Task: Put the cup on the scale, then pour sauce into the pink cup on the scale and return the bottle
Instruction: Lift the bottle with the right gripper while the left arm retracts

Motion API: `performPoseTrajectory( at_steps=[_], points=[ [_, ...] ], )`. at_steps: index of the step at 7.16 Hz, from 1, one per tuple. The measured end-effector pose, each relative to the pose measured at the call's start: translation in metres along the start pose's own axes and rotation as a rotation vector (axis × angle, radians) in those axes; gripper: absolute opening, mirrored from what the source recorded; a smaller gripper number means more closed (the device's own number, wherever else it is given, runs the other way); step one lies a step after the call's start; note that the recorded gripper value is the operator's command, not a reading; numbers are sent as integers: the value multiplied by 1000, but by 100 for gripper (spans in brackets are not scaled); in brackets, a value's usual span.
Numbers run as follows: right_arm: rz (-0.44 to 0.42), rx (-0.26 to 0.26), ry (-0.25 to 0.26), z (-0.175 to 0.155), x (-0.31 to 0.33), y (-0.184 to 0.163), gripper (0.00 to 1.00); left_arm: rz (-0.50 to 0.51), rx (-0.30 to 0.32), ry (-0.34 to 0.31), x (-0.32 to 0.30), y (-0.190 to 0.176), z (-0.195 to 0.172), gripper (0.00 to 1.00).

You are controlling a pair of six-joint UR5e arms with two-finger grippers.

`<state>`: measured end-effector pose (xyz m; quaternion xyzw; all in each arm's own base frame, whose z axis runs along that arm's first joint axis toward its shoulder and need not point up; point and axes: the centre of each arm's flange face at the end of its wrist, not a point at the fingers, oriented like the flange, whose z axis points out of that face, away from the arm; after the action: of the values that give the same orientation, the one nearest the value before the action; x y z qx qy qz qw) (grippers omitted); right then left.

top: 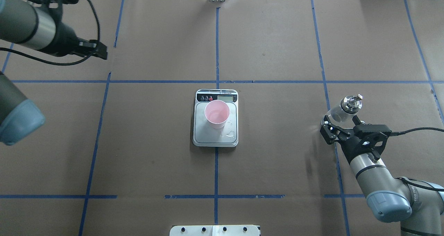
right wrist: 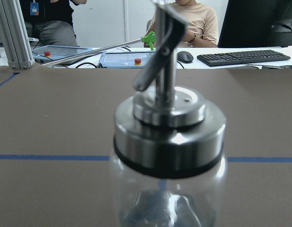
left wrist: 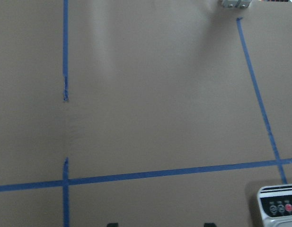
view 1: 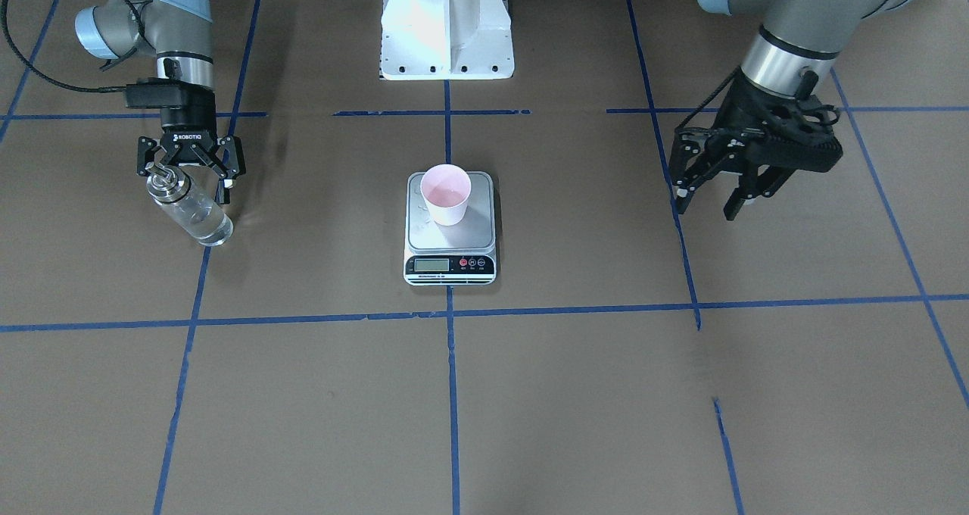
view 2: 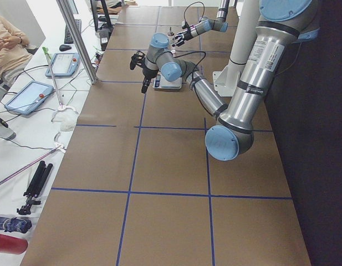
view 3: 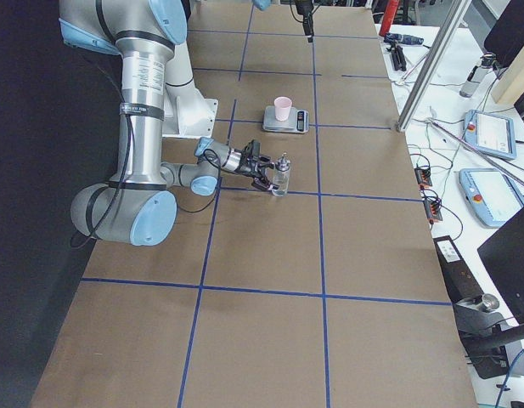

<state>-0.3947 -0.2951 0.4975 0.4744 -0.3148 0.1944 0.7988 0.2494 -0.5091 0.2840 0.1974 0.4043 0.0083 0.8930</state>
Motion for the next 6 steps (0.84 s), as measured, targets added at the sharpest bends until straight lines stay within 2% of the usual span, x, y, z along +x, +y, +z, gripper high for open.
performPoseTrajectory(
  at_steps=[2,4,6],
  points=[
    [-4,5,12,9,0,4,99,100,-9,-62,-55,10,-5,70],
    [-1,9,17,15,-2,6,99,122,-12,-81,-71,14,-7,70],
    [5,15,19,19,-6,5,92,122,-14,-89,-78,20,-10,70]
  ],
)
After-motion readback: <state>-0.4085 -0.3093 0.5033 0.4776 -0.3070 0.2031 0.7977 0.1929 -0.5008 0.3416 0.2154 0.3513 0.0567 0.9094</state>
